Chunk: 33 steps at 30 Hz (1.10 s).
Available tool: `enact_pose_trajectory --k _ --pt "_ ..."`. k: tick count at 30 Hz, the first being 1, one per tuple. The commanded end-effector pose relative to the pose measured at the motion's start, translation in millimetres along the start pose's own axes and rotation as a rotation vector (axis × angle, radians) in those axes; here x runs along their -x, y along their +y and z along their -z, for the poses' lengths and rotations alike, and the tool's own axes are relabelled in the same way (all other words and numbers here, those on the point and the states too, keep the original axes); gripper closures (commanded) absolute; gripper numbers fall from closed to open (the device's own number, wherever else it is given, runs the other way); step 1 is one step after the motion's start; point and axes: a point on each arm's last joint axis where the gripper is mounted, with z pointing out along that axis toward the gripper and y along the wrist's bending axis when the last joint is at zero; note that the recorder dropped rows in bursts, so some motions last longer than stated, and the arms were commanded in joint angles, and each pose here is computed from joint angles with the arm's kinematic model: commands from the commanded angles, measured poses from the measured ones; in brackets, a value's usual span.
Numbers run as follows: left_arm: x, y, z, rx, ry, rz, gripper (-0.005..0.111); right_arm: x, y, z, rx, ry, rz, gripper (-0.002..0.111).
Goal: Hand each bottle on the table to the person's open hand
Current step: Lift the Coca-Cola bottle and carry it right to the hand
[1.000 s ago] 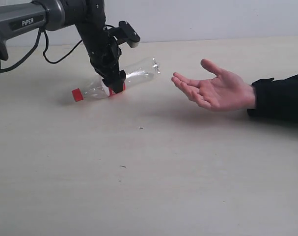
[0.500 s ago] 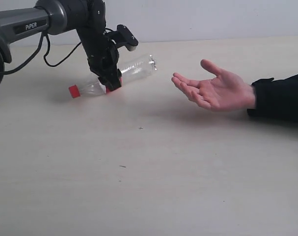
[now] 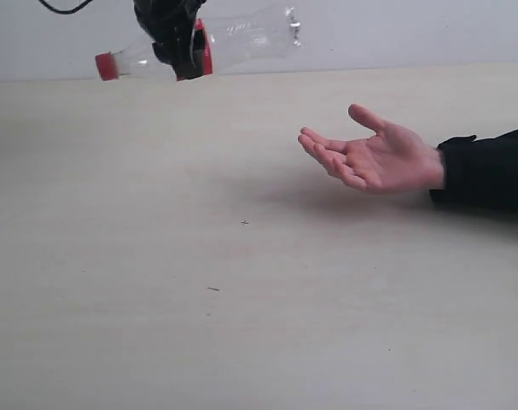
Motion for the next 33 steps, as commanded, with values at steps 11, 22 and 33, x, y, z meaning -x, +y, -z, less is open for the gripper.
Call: enact_pose_trajectory --k 11,22,33 --pt "57.6 -54.3 48.7 0.026 -0.11 -0.343 0.107 -0.4 0.2 -0.5 0.002 -0.011 -0.002 0.106" --pt "66.8 -64.1 51.7 0.105 -0.03 -0.5 0.107 -0.4 0.2 -0.5 0.002 -0.011 -0.002 0.106" --pt "86.1 -89.0 56.3 0.105 -0.047 -0.886 0.107 -0.4 0.2 -0.5 0.002 -0.011 -0.002 0.106"
